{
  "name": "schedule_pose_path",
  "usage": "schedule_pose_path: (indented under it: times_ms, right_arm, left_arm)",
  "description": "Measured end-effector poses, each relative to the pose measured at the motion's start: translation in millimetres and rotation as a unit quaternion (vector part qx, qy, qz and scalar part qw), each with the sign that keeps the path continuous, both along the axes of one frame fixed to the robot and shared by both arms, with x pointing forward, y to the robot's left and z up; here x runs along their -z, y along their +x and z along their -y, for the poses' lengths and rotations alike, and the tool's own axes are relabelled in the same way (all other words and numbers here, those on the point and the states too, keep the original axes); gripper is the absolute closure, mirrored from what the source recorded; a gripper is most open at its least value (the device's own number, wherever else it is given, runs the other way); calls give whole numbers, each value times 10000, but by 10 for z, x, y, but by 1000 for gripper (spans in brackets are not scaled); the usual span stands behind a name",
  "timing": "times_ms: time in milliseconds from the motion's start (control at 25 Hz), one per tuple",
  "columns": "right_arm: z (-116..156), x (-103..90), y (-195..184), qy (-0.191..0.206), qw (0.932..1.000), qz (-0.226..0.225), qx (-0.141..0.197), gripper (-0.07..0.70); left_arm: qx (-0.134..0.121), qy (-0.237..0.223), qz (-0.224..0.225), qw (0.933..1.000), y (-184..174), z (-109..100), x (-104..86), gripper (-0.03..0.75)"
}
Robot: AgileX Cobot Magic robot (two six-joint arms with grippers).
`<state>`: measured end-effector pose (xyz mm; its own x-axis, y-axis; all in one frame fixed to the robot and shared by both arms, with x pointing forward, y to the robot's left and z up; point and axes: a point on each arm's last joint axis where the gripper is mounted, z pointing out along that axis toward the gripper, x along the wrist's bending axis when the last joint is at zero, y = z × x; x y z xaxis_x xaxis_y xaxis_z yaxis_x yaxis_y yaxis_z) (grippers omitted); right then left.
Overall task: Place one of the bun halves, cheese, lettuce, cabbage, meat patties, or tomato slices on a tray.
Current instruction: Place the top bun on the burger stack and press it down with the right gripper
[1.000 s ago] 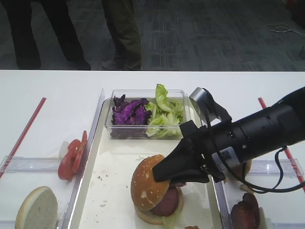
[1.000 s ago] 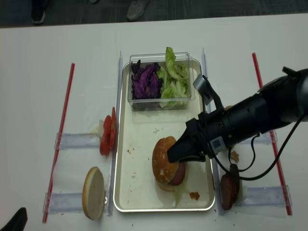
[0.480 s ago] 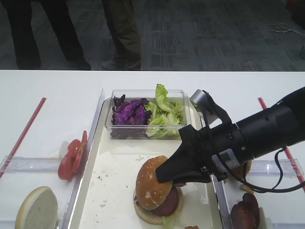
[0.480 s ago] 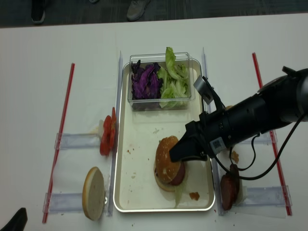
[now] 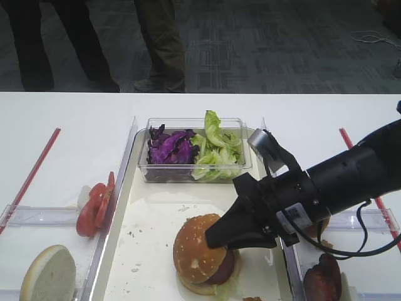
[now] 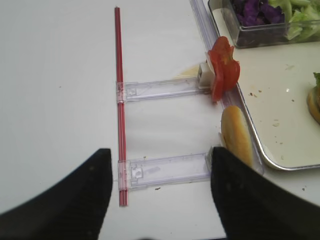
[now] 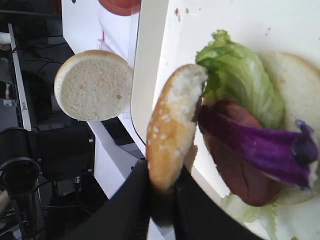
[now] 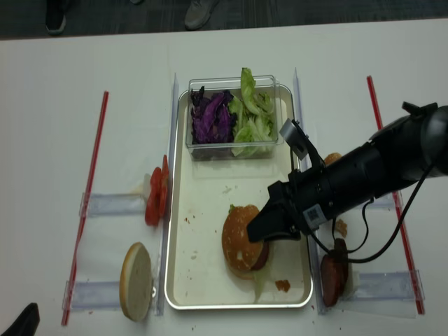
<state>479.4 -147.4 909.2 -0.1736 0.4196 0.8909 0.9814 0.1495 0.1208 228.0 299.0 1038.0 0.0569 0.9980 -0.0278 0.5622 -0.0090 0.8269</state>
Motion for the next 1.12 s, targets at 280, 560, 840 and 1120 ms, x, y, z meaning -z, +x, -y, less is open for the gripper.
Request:
schedule_pose_path:
  times_ms: [280, 560, 840, 1120]
  right_arm:
    - [1, 3, 17, -52, 10000, 41, 34, 470]
    - [5, 11, 23, -101, 9999, 49, 67, 354]
    - [11, 23, 27, -178, 9997, -30, 136, 200]
    - [108, 40, 72, -295, 9989, -169, 338, 192]
  left_arm:
    - [0, 0, 0, 10000, 0, 0, 0, 306]
    - [0, 0, 0, 10000, 0, 0, 0, 306]
    - [0, 0, 0, 10000, 0, 0, 0, 306]
    - [0, 0, 0, 10000, 0, 0, 0, 306]
